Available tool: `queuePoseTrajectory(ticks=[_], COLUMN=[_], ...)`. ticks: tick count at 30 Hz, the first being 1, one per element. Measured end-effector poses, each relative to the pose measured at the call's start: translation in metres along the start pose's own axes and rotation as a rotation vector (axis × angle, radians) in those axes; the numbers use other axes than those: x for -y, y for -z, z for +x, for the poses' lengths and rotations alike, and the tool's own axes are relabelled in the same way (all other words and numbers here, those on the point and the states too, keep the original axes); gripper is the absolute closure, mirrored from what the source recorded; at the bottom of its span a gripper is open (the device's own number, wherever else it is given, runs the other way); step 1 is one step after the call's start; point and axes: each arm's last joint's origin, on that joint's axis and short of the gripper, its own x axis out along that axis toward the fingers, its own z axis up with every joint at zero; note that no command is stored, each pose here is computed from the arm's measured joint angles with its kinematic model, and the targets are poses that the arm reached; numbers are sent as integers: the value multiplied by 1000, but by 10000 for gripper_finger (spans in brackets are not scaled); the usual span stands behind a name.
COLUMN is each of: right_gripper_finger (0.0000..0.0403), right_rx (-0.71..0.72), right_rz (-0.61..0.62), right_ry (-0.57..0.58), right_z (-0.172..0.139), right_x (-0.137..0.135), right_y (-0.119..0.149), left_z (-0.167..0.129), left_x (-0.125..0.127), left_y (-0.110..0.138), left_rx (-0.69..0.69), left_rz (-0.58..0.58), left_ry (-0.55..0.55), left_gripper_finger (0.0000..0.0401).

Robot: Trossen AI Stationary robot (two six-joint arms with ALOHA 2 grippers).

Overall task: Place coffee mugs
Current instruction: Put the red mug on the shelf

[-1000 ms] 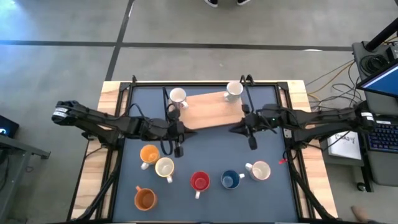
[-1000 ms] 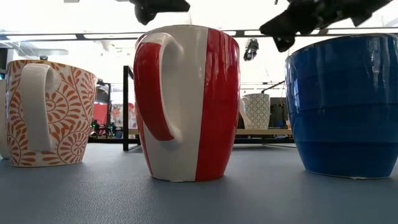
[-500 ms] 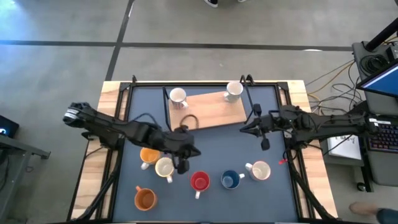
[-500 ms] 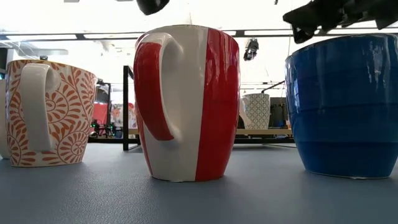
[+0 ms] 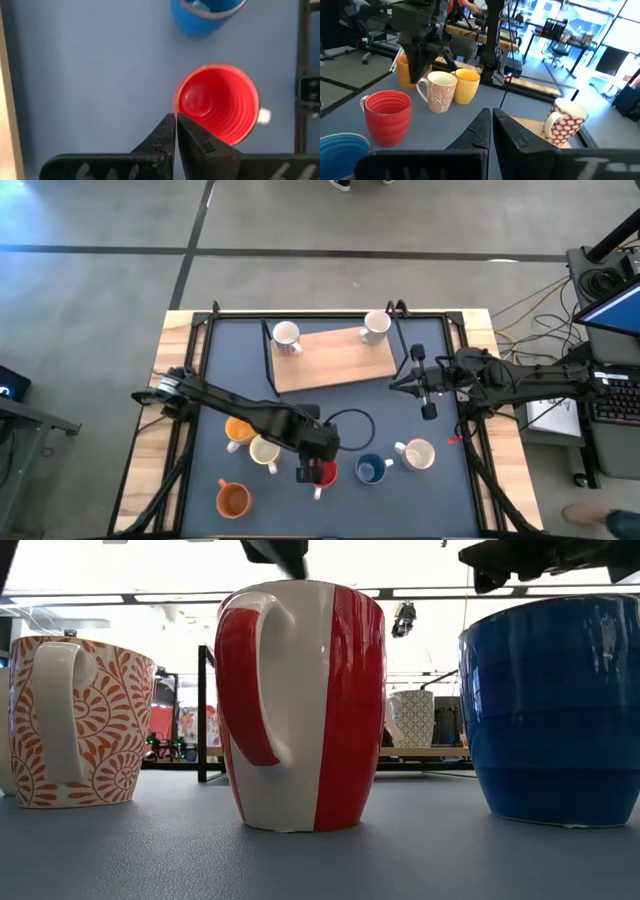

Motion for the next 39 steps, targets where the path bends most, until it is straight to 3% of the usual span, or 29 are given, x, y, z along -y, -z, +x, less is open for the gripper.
queuePoseTrajectory(ticks=[5, 12, 18, 22, 33, 39], right_gripper_finger=[394, 394, 394, 394, 394, 394], right_rx=[28, 19, 4, 2, -7, -8], right_rz=[-31, -24, -13, -9, 22, 46], right_ry=[4, 1, -4, -4, -7, -7], right_z=[-6, -9, -9, -9, -8, -8], right_x=[0, -1, -2, -2, -2, -2], right_y=[-4, -3, -2, -1, 0, 0], left_z=[-2, -4, 14, 29, 62, 66], left_x=[3, 2, 1, 2, 5, 1], left_y=[-7, -8, -1, 3, 13, 15], left_rx=[-17, -12, -38, -51, -45, -58], left_rz=[-35, -86, -89, -55, -32, -28], left_ry=[-8, -34, -80, -55, 46, 61], left_gripper_finger=[390, 323, 264, 248, 266, 334])
